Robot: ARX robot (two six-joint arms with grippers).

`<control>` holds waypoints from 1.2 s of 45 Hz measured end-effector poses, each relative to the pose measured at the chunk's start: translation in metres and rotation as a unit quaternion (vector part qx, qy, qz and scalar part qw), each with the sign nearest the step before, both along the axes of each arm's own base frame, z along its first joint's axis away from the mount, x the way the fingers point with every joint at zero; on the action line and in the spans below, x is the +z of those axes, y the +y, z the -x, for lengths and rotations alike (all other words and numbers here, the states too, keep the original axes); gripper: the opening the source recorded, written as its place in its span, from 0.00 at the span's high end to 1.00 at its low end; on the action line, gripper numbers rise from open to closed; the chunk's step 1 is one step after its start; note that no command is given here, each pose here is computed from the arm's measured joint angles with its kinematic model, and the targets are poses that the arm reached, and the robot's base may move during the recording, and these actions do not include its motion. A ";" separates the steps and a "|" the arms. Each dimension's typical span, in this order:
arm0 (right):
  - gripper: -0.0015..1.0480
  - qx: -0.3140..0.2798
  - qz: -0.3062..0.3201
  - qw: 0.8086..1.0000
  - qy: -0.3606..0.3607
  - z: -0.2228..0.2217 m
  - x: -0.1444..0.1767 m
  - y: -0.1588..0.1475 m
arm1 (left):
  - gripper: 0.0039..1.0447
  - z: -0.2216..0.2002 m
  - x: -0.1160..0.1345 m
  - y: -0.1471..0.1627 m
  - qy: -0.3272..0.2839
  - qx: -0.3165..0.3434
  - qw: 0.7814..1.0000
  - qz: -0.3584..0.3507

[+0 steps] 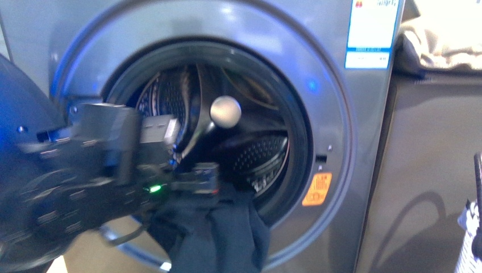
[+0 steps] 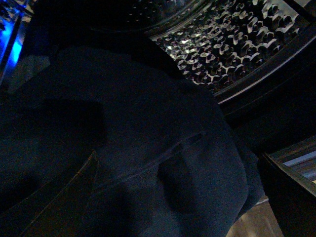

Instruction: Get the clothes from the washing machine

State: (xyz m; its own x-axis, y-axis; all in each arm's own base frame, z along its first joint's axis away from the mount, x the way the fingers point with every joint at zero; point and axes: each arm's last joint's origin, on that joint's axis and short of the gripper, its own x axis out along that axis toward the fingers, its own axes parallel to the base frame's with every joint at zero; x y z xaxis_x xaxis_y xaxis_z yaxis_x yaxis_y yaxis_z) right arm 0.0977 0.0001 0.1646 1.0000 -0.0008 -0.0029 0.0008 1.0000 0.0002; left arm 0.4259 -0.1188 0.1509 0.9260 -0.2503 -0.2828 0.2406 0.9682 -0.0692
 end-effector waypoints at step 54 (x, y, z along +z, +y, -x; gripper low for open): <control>0.07 0.000 0.000 1.000 0.000 0.000 0.000 0.000 | 0.06 -0.046 -0.057 -0.006 0.044 0.058 0.993 -0.094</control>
State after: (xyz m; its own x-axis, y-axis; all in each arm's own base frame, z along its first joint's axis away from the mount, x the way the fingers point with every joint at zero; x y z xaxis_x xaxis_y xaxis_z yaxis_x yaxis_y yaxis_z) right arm 0.0977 0.0001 0.1646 1.0000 -0.0008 -0.0029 0.0008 1.0000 0.0002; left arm 0.4720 -0.1248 0.0937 0.9149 -0.0781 -0.3960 0.1272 0.9869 0.0991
